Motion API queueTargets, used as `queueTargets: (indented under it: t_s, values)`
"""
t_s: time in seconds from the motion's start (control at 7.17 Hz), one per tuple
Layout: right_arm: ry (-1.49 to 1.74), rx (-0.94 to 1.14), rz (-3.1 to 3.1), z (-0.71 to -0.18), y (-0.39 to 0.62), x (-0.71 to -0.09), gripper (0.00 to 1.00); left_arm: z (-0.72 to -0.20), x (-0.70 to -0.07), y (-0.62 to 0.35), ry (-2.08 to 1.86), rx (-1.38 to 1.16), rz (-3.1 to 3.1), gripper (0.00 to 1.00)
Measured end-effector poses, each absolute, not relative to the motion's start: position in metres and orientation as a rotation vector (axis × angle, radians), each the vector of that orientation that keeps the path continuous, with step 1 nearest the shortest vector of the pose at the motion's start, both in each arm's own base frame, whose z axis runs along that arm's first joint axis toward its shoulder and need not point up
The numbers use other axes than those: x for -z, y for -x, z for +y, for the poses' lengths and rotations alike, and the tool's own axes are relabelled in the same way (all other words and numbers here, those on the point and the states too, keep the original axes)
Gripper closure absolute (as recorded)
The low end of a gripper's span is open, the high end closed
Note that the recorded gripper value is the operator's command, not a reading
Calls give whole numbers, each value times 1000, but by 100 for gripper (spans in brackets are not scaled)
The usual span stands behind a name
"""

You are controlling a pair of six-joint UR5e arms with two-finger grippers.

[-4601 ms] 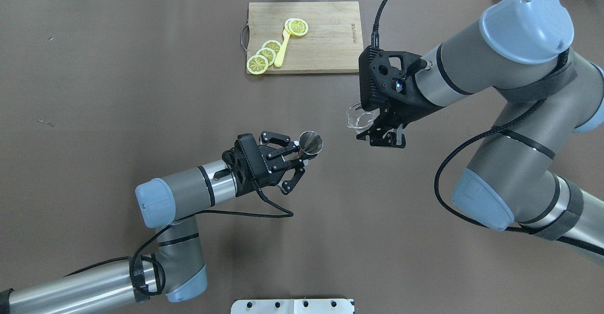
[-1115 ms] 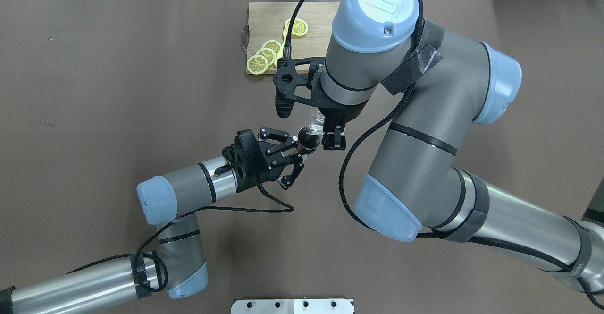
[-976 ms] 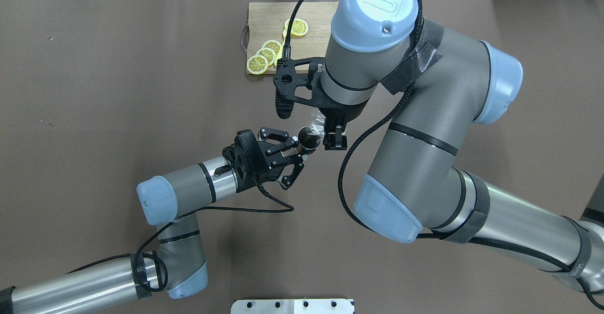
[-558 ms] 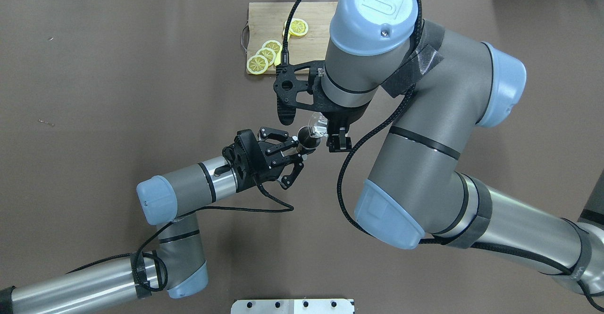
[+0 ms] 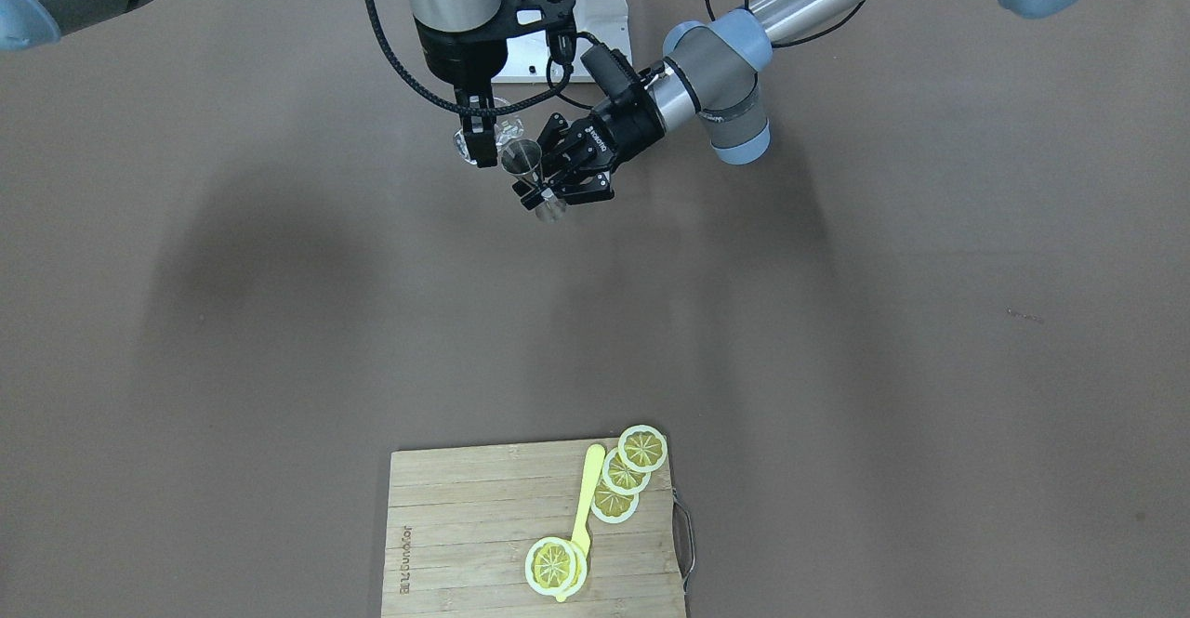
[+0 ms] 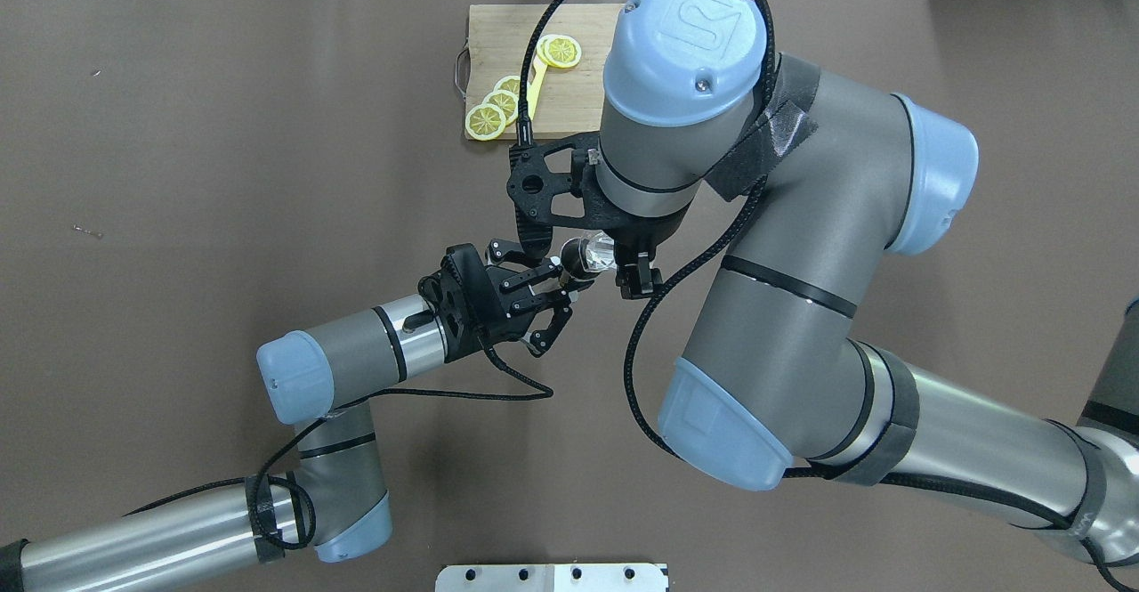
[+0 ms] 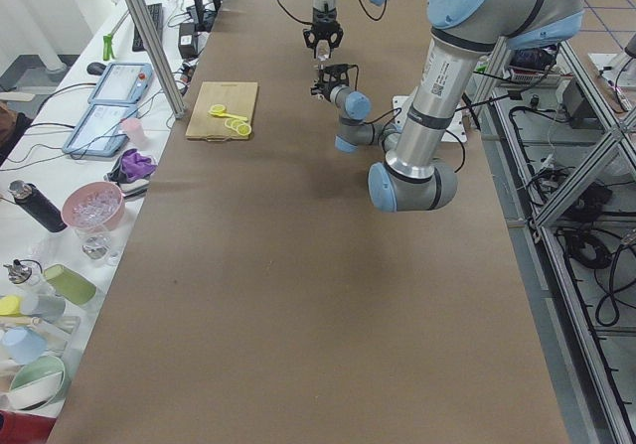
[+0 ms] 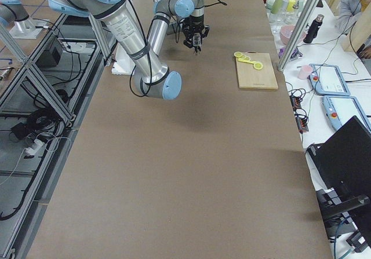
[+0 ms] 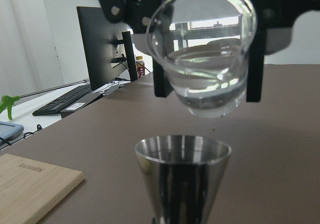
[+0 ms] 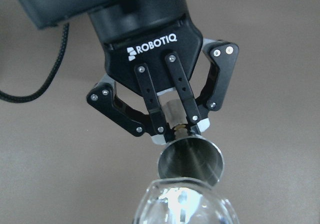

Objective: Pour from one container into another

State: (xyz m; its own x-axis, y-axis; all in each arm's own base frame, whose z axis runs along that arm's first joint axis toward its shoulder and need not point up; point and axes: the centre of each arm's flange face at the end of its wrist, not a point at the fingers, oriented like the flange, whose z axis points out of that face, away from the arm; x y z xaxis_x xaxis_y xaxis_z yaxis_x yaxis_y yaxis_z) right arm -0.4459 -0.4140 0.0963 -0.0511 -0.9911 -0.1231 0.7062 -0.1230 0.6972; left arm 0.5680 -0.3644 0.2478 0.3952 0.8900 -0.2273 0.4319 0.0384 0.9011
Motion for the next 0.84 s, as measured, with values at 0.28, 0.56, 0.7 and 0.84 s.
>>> queueTargets:
  t_s: [0.28, 0.56, 0.7, 0.84]
  values:
    - [-682, 1595, -529, -414, 445, -95, 100, -364, -248, -568, -1578, -533, 1208, 100]
    - [-666, 1607, -515, -414, 444, -92, 100, -364, -247, -568, -1578, -533, 1209, 100]
    - [-660, 1609, -507, -414, 444, -91, 100, -364, -247, -568, -1578, -533, 1210, 100]
    - [-657, 1612, -497, -414, 443, -91, 100, -364, -247, -568, -1578, -532, 1210, 100]
